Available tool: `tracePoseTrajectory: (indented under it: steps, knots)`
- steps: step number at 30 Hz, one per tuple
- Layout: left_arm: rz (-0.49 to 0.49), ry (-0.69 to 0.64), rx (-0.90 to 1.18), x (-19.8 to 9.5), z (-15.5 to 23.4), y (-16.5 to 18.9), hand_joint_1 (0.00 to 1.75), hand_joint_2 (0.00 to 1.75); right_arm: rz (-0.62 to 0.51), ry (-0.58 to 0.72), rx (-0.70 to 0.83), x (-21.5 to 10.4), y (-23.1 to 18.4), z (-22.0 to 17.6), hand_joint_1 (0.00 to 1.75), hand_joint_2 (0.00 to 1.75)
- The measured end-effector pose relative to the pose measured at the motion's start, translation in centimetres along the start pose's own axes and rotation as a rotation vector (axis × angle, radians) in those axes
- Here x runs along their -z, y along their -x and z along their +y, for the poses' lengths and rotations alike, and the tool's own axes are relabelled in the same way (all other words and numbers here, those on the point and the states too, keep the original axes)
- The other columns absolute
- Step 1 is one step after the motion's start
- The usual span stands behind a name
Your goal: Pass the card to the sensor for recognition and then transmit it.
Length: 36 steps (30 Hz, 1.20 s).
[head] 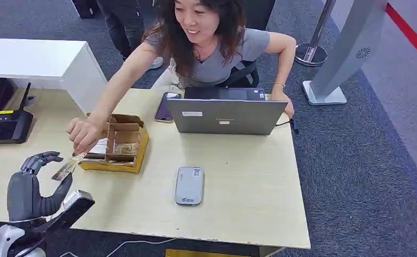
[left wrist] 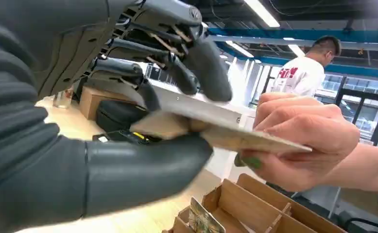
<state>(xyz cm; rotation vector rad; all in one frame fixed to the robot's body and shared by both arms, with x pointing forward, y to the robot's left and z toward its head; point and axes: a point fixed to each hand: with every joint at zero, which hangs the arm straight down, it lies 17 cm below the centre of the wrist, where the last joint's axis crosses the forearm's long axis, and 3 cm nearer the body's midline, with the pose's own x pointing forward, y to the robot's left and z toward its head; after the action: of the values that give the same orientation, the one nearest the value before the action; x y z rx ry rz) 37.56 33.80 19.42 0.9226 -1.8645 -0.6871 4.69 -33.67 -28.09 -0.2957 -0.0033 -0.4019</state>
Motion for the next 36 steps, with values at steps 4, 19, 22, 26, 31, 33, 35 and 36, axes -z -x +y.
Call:
tracePoseTrajectory:
  steps: [4, 19, 22, 26, 31, 33, 35, 36]
  knots:
    - [-0.002, -0.004, 0.003, 0.1, 0.1, 0.0, 1.75, 1.75, 0.0, -0.002, 0.0, 0.0, 0.0, 0.0, 0.0, 0.0]
    - [0.001, -0.002, 0.003, 0.0, -0.2, 0.0, 1.75, 1.75, 0.004, -0.007, -0.001, 0.0, 0.1, 0.2, 0.0, 0.0]
    - [0.001, -0.001, 0.001, 0.0, -0.3, 0.0, 1.75, 1.75, 0.006, -0.01, -0.002, -0.1, 0.2, 0.3, 0.0, 0.0]
    - [0.008, -0.015, -0.012, 0.2, -0.3, 0.0, 1.75, 1.75, 0.007, -0.013, -0.007, -0.1, 0.2, 0.4, 0.0, 0.0]
    - [0.024, -0.063, -0.07, 1.0, -0.3, -0.1, 1.75, 1.75, 0.011, -0.011, -0.024, -0.1, 0.3, 0.3, 0.0, 0.0]
    - [0.04, -0.085, -0.106, 1.3, -0.6, -0.1, 1.75, 1.75, 0.009, -0.011, -0.032, -0.1, 0.2, 0.4, 0.0, 0.0]
    - [0.059, -0.104, -0.148, 1.8, -1.1, 0.2, 1.75, 1.75, 0.004, -0.011, -0.049, -0.1, 0.1, 0.4, 0.0, 0.0]
    - [0.065, -0.109, -0.158, 2.1, -1.4, 0.4, 1.75, 1.75, 0.003, -0.011, -0.058, -0.1, 0.1, 0.4, 0.0, 0.0]
